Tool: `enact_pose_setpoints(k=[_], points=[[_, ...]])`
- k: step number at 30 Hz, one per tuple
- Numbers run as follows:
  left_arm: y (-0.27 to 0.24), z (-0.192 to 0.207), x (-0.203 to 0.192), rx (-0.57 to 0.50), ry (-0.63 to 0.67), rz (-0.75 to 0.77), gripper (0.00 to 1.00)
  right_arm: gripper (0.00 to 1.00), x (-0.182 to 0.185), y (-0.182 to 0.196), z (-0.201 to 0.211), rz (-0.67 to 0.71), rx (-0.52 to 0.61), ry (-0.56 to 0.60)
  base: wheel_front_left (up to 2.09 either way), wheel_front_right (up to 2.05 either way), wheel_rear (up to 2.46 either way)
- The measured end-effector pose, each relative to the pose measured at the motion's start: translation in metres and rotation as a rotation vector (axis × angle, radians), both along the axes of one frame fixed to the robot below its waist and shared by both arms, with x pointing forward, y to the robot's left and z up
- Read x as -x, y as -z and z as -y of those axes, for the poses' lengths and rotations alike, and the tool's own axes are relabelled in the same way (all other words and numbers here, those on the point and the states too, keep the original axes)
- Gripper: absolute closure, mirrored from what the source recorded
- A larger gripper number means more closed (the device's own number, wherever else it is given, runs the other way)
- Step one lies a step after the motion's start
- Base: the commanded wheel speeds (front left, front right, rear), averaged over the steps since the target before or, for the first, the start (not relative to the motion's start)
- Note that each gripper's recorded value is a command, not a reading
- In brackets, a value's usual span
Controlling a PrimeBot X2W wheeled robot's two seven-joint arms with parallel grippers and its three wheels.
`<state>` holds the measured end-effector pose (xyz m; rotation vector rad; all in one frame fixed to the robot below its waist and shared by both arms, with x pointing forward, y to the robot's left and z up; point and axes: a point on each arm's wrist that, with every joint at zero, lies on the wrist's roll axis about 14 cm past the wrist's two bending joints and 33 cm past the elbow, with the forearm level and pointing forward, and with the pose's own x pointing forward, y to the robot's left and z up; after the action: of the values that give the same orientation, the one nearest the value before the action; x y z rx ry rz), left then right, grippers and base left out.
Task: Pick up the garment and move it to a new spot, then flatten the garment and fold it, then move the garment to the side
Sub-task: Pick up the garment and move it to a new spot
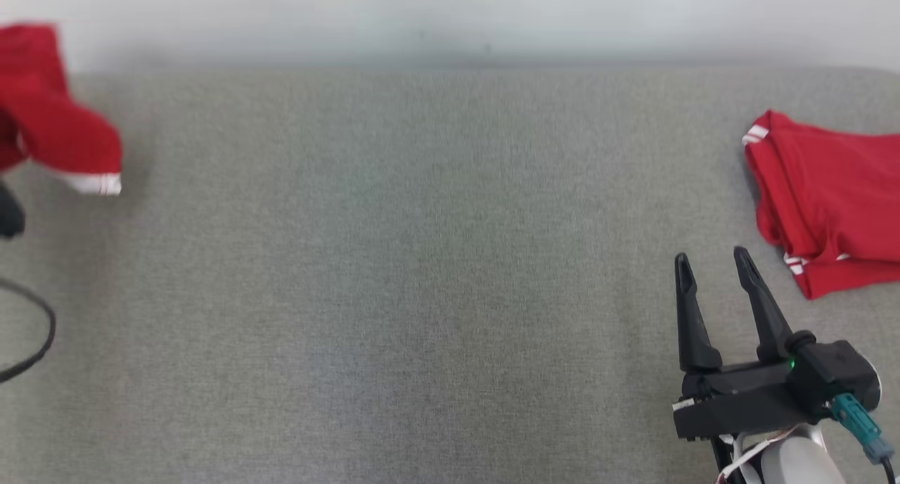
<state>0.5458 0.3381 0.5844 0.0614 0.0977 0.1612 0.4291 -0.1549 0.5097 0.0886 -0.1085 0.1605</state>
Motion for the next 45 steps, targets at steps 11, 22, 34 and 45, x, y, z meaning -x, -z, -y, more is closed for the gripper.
enact_pose_setpoints(k=[11,22,34,45], points=[[-0.108,0.135,-0.018,-0.009,0.340,0.310,1.00,0.00,0.016,-0.023,0.020,0.055,-0.026,0.069,0.00,0.00,0.00],[-0.089,0.284,0.013,0.125,0.683,0.316,1.00,0.00,0.047,-0.024,0.073,0.051,-0.016,0.232,0.00,0.00,0.00],[0.053,0.392,0.073,0.234,0.913,-0.050,1.00,0.00,0.059,-0.017,0.091,0.024,-0.011,0.292,0.00,0.00,0.00],[0.112,0.394,0.100,0.161,0.929,-0.166,0.00,0.00,0.052,-0.020,0.079,0.035,-0.031,0.253,0.00,0.00,0.00]])
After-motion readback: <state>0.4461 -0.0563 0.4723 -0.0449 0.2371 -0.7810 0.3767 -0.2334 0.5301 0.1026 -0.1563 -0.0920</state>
